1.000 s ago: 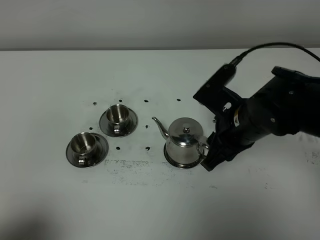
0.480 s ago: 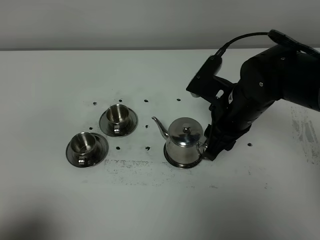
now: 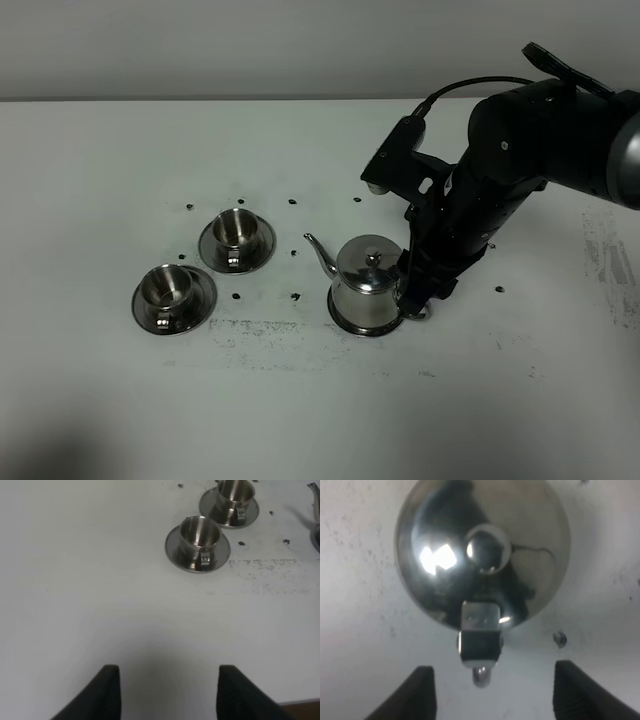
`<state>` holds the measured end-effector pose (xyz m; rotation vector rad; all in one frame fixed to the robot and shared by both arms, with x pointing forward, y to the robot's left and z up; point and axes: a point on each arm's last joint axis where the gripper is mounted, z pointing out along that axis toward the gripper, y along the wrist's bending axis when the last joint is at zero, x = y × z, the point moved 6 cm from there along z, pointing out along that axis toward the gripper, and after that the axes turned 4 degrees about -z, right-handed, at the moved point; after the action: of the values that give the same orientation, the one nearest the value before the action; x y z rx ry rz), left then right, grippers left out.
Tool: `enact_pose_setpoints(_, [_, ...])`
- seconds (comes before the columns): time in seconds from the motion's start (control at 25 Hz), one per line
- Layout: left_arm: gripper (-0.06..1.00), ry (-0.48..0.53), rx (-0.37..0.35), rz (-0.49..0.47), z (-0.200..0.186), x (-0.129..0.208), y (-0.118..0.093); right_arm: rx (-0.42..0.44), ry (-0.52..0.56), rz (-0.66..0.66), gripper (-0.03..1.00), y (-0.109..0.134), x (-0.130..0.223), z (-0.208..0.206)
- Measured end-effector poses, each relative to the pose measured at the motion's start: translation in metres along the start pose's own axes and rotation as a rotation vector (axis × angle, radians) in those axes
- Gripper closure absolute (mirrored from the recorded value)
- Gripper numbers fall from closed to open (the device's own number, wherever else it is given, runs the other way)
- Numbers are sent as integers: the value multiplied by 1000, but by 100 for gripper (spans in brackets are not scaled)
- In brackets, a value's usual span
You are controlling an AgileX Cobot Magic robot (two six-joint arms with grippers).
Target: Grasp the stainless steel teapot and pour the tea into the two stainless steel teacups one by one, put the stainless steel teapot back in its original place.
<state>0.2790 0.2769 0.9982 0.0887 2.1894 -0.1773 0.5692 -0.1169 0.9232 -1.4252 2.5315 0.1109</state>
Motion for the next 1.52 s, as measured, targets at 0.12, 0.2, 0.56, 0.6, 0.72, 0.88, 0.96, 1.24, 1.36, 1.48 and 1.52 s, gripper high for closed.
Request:
enact_pose_setpoints(0.12, [52,0,0,0,0,0,0,-7,8,3,46,-1,-1,6])
enact_pose_setpoints(0.2, [52,0,0,0,0,0,0,-14,19,3,46,-1,0,11])
enact_pose_setpoints(0.56, [52,0,0,0,0,0,0,-30,40,12,46,-1,1,27])
enact_pose_setpoints(0.6, [52,0,0,0,0,0,0,-30,40,12,46,-1,1,29])
enact_pose_setpoints(0.72, [52,0,0,0,0,0,0,-36,43,19,46,-2,1,37])
enact_pose_setpoints(0.88, [52,0,0,0,0,0,0,-44,44,27,46,-2,0,44])
enact_pose_setpoints(0.96, [52,0,0,0,0,0,0,-44,42,28,46,-2,-1,45])
enact_pose_setpoints(1.24, [52,0,0,0,0,0,0,-44,40,29,50,-3,-2,45])
enact_pose_setpoints(1.36, [52,0,0,0,0,0,0,-44,40,29,54,-3,-2,45])
enact_pose_setpoints(1.48, [52,0,0,0,0,0,0,-44,40,29,59,-3,-2,45])
enact_pose_setpoints(1.52, [52,0,0,0,0,0,0,-44,40,28,61,-3,-2,45])
